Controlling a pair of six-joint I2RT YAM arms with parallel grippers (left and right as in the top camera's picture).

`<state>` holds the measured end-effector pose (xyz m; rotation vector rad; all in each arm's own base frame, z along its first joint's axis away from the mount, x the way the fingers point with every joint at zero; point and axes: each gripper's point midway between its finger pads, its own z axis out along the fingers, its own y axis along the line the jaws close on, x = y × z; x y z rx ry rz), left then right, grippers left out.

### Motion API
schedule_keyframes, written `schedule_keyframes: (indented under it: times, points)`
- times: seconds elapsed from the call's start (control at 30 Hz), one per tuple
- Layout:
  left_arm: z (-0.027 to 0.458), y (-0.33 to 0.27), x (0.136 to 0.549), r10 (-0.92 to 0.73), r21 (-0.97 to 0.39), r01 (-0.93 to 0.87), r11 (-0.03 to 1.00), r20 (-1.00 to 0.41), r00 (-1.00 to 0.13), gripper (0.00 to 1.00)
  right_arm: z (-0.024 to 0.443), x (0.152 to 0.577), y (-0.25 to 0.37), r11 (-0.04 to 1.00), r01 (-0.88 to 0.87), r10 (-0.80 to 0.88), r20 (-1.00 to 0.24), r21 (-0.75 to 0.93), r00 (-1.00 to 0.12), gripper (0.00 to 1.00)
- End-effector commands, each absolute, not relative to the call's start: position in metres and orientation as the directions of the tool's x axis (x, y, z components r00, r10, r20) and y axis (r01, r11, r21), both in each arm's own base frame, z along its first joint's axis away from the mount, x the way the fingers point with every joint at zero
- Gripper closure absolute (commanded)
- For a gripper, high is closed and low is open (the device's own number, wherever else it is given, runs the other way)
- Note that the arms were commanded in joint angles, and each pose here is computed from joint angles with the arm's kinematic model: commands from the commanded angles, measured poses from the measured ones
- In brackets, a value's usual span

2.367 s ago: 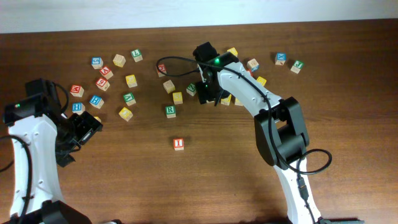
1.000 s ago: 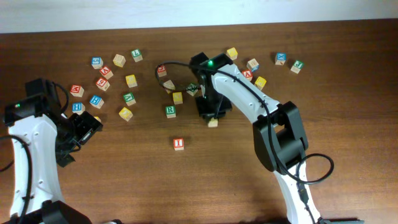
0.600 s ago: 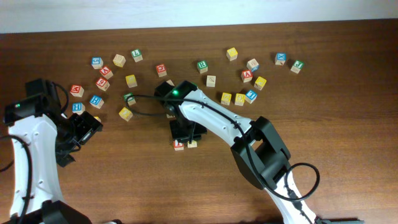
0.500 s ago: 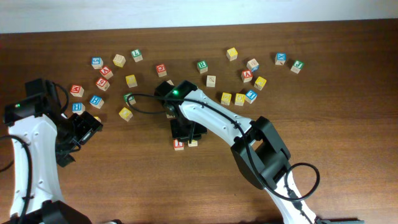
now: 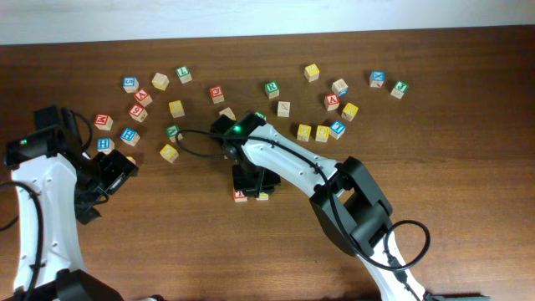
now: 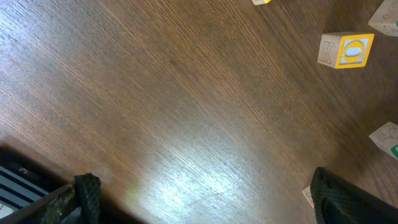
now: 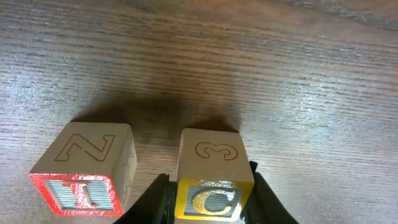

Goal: Spell out ICRA
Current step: 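Place the C block right of the I block and release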

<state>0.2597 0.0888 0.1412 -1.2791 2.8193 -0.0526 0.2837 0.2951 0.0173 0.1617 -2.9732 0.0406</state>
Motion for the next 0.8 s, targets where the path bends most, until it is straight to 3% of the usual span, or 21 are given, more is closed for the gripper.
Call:
schedule_keyframes:
  times: [0.0,0.07,0.17,0.3,0.53,0.57,0.6,0.77]
  points:
    - [0.147,0.090,0.261,-0.746,-0.060,-0.743,0.666,-0.047,-0.665,0.01,0.023,0.277,0.297,0.991,-0.133,-0.130,0.171,-0.007,-0.977,0.76]
    - [0.147,0.090,0.261,-0.746,-0.060,-0.743,0.666,-0.047,-0.664,0.01,0.023,0.277,0.297,0.990,-0.139,-0.136,0.169,-0.005,-0.976,0.76]
    - [0.147,0.090,0.261,-0.746,-0.060,-0.743,0.666,-0.047,-0.665,0.01,0.023,0.277,0.297,0.990,-0.140,-0.137,0.169,-0.005,-0.976,0.64]
    - [0.147,0.090,0.261,-0.746,-0.060,-0.743,0.666,-0.047,-0.664,0.01,0.030,0.283,0.300,0.986,-0.164,-0.163,0.148,0.005,-0.975,0.57]
    - [0.147,0.090,0.261,-0.746,-0.060,-0.743,0.666,-0.047,-0.664,0.01,0.091,0.326,0.285,0.982,-0.184,-0.187,0.075,0.041,-0.980,0.55]
    - [0.147,0.090,0.261,-0.746,-0.060,-0.743,0.666,-0.047,-0.664,0.01,0.100,0.333,0.285,0.973,-0.220,-0.224,0.052,0.062,-0.973,0.47]
    - [0.147,0.090,0.261,-0.746,-0.060,-0.743,0.666,-0.047,-0.664,0.01,0.115,0.346,0.284,0.961,-0.264,-0.265,0.003,0.083,-0.964,0.22]
    - [0.147,0.090,0.261,-0.746,-0.060,-0.743,0.666,-0.047,-0.665,0.01,0.153,0.422,0.280,0.955,-0.248,-0.202,-0.256,0.165,-0.945,0.10]
